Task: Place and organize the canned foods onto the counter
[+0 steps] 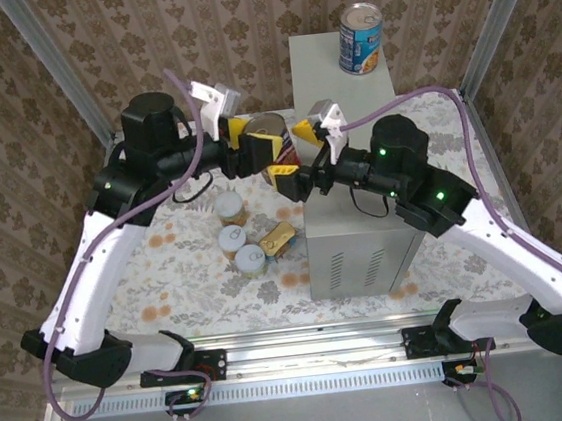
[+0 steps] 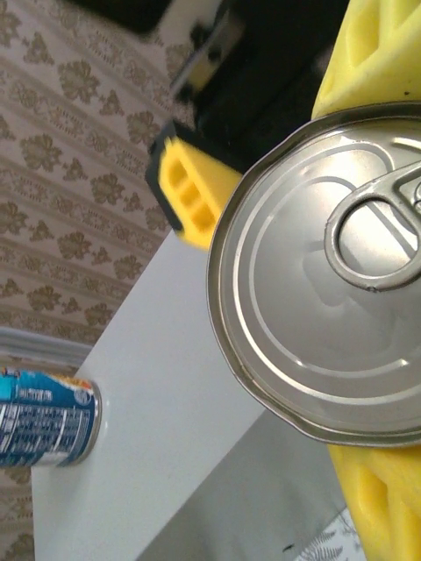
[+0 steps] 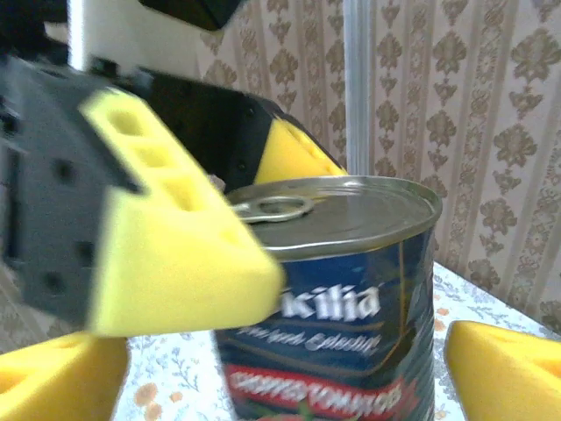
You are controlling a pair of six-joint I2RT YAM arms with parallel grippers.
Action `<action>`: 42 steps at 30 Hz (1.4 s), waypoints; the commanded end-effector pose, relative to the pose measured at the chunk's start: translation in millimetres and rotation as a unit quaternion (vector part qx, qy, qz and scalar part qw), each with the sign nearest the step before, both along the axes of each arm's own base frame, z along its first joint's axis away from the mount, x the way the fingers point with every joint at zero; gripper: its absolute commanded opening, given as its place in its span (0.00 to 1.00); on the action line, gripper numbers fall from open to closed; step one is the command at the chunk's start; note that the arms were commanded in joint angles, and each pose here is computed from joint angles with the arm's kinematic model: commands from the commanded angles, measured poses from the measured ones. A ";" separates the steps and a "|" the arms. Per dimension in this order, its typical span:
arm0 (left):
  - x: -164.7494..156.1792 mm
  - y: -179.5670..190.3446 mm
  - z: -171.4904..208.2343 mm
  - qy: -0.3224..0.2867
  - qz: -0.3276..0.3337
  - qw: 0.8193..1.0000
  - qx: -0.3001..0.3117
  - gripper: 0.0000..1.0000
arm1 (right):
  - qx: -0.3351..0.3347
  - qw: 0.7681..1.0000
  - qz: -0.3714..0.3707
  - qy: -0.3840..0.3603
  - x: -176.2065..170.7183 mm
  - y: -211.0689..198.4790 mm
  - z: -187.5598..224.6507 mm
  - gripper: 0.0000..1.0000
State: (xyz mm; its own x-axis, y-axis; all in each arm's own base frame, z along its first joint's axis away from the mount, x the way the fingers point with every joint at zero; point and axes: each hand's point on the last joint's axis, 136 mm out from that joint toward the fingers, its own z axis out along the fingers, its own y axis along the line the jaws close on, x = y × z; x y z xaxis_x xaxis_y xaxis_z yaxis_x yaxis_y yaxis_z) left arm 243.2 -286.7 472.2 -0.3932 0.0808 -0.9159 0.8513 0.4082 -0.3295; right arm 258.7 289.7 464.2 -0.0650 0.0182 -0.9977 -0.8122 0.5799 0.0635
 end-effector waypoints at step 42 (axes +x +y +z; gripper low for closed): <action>130.5 -101.6 33.8 -0.125 0.033 0.992 0.006 0.62 | -0.081 0.947 -0.308 0.046 -26.7 -169.2 -61.1 1.00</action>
